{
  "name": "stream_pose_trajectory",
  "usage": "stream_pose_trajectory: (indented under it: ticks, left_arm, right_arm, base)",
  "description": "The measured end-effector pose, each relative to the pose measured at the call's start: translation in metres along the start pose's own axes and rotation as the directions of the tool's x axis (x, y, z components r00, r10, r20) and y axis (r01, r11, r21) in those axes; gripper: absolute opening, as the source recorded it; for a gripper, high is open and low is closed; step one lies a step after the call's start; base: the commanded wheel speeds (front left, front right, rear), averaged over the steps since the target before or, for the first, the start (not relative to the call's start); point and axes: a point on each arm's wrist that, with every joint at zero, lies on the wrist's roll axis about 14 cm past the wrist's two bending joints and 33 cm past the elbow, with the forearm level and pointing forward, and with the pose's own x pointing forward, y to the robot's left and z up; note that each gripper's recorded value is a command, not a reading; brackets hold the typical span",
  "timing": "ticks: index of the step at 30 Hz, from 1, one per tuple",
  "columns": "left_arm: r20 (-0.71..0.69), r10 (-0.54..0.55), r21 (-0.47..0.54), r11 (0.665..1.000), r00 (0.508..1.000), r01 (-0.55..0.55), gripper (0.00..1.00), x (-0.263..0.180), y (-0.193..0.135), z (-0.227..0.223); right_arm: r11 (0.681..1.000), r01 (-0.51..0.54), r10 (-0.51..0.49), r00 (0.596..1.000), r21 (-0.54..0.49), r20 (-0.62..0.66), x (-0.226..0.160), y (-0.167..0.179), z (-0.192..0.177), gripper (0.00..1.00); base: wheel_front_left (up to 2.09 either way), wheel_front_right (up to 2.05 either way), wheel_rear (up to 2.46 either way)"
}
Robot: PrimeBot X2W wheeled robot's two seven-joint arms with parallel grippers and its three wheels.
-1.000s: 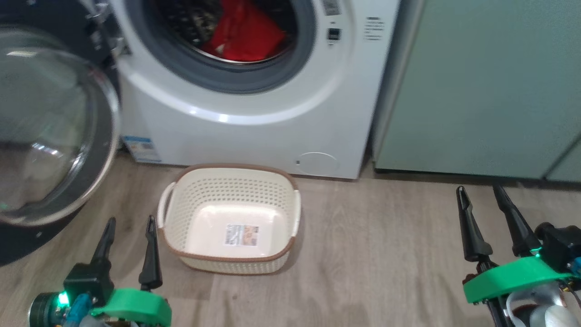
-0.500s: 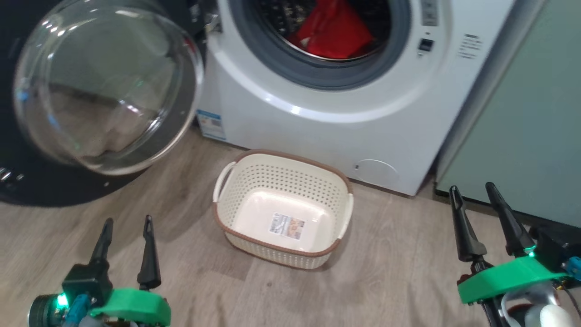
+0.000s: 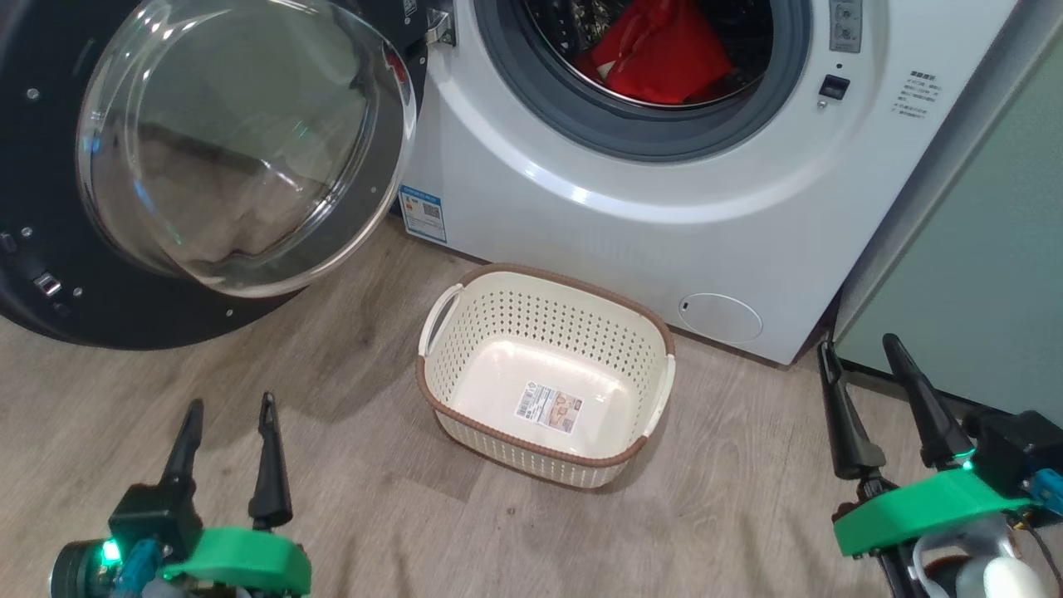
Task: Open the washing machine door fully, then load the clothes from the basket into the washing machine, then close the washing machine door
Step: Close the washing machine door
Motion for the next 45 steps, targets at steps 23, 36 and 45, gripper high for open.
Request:
stream_pose_trajectory:
  ticks: [23, 36, 45]
  left_arm:
    - [0.034, 0.014, -0.018, 1.0, 0.999, -0.013, 0.0, 0.001, 0.002, 0.009]
    - [0.449, 0.137, -0.511, 0.85, 0.883, 0.128, 0.0, 0.024, 0.039, 0.146]
    - [0.59, 0.303, -0.69, 0.671, 0.749, 0.272, 0.0, 0.042, 0.133, 0.227]
  right_arm:
    - [1.0, -0.002, 0.002, 1.0, 0.002, -0.012, 0.001, 0.0, -0.004, 1.0]
    - [1.0, -0.01, 0.01, 1.0, 0.009, -0.025, 0.01, 0.0, -0.009, 1.0]
    - [1.0, -0.018, 0.018, 0.999, 0.004, -0.028, 0.016, 0.0, -0.009, 1.0]
  base:
    - [0.0, 0.0, 0.0]
    - [0.0, 0.0, 0.0]
    - [0.0, 0.0, 0.0]
